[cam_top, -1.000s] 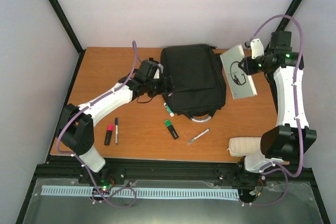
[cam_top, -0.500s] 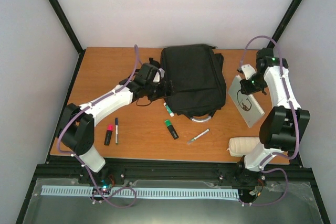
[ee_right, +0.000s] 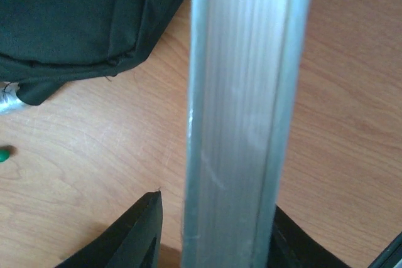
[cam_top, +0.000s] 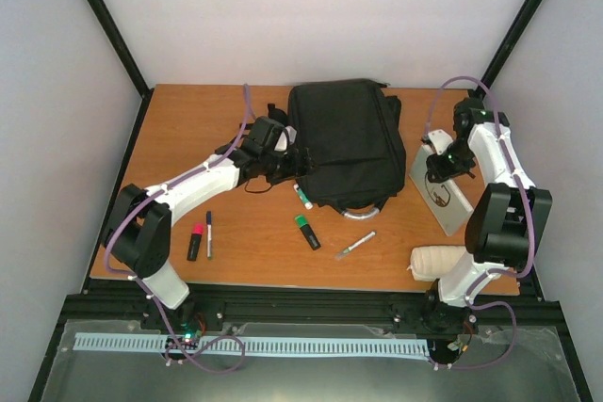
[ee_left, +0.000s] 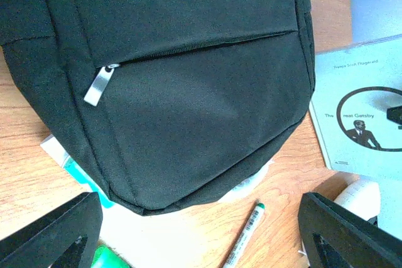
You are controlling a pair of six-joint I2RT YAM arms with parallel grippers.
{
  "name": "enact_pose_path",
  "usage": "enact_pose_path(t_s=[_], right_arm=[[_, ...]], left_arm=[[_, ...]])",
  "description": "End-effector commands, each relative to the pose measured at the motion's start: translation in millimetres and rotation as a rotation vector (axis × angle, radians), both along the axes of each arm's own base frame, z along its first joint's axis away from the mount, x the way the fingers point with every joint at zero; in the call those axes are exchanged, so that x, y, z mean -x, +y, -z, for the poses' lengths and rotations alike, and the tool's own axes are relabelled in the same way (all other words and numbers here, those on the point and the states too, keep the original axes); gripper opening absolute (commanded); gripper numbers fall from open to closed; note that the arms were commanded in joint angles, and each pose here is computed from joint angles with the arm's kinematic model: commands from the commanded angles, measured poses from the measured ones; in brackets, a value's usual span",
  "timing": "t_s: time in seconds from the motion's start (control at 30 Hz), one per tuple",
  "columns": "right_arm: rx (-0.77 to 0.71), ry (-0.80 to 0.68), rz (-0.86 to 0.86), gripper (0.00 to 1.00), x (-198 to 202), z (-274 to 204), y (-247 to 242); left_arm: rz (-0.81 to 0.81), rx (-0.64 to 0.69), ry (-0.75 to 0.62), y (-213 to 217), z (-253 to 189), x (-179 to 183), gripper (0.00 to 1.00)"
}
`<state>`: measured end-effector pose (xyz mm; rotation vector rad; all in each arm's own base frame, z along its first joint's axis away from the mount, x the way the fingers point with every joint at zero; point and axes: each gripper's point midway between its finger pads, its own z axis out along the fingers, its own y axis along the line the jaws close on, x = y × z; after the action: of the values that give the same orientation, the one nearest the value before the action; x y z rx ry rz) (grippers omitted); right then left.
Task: Pack the student bag
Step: Place the book in the student bag.
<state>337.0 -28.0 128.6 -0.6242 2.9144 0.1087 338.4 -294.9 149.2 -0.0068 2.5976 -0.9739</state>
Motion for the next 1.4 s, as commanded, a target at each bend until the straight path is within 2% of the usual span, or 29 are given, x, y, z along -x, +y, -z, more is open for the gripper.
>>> enact_pose_path(t_s=[0.0, 0.13, 0.23, 0.33, 0.4, 0.47, 0.6, 0.73, 0.83, 0.97, 1.07, 1.17, 1.3, 1.37], right_arm=[[0.019, 0.026, -0.004, 0.4, 17, -2, -3], [0.028, 0.047, -0.002, 0.41, 29, 0, -5], [0.029, 0.045, 0.007, 0.36, 34, -2, -7], [0.03, 0.04, 0.017, 0.25, 36, -4, -9], [0.033, 0.035, 0.024, 0.12, 35, -3, -11], [0.037, 0.02, 0.034, 0.03, 32, -5, -15], [0.047, -0.061, 0.06, 0.03, 19, -29, -23], [0.034, -0.213, 0.105, 0.03, 0, -71, -31], [-0.051, -0.32, 0.142, 0.03, -8, -93, -22], [-0.264, -0.457, 0.144, 0.03, -14, -116, 8], [-0.367, -0.563, 0.136, 0.03, -20, -129, 19], [-0.46, -0.613, 0.133, 0.03, -22, -134, 25], [-0.63, -0.608, 0.126, 0.03, -22, -125, 38], [-0.662, -0.593, 0.15, 0.03, -25, -118, 38]], left_arm=[[0.019, 0.023, -0.013, -5, -2, -1, 0.88], [0.019, 0.021, -0.007, -4, 2, 1, 0.88], [0.02, 0.026, -0.005, -5, 3, 2, 0.88], [0.022, 0.024, -0.005, -5, 3, 2, 0.88], [0.024, 0.021, -0.003, -5, 5, 2, 0.88], [0.026, 0.014, 0.0, -4, 7, 3, 0.88], [0.041, -0.007, -0.008, -1, 8, 6, 0.88], [0.102, -0.028, -0.053, -3, 2, 6, 0.85], [0.206, -0.086, -0.125, -15, -10, 5, 0.81], [0.34, -0.25, -0.225, -26, -12, 12, 0.8], [0.423, -0.273, -0.293, -35, -20, 17, 0.8], [0.51, -0.312, -0.339, -38, -29, 22, 0.8], [0.624, -0.332, -0.411, -42, -36, 28, 0.79], [0.689, -0.334, -0.425, -47, -33, 33, 0.78]])
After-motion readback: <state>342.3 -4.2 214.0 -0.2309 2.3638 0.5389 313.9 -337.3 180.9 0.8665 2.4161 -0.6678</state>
